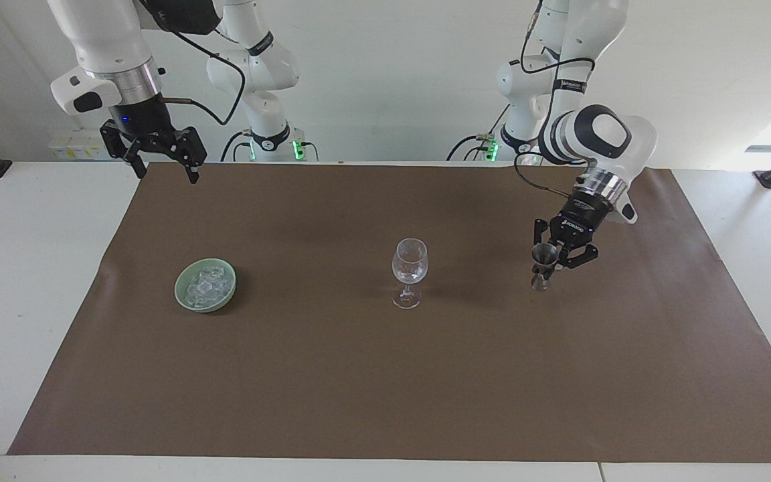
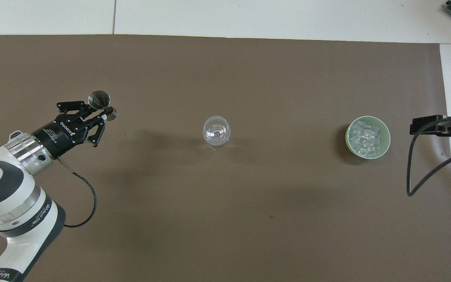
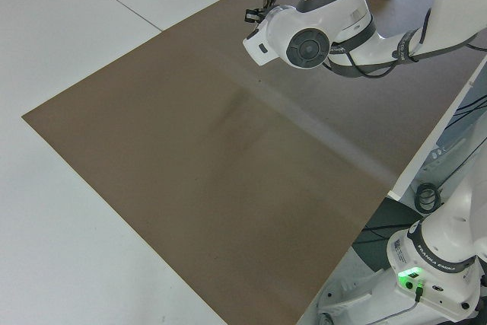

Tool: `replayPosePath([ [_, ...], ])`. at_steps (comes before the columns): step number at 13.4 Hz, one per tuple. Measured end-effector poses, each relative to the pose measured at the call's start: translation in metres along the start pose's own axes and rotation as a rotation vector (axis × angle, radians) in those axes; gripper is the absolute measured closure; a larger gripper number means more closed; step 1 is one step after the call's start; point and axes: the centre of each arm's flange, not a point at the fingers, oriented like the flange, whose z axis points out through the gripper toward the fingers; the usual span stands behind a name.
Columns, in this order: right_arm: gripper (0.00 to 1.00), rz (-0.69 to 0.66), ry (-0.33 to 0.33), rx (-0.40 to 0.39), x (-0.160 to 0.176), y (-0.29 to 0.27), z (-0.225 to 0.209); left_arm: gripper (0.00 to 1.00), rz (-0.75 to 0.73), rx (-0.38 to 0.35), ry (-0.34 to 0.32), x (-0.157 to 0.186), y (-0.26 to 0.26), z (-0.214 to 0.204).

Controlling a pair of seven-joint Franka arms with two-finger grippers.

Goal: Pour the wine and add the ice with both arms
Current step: 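Turn the jigger upright and move it back toward its spot, then lower the jigger with the left gripper while the right gripper grips ice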

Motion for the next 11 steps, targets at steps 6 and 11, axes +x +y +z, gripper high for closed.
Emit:
replayPosePath([
  [6,0.0,-0.003,0.074,0.011,-0.005,-0.001,0.084,0.78,-0.15,0.017,-0.034,0.074,0.037,-0.026],
  [11,0.0,0.011,0.073,0.012,-0.016,0.007,0.129,0.78,-0.209,0.037,-0.048,0.129,0.049,-0.029],
])
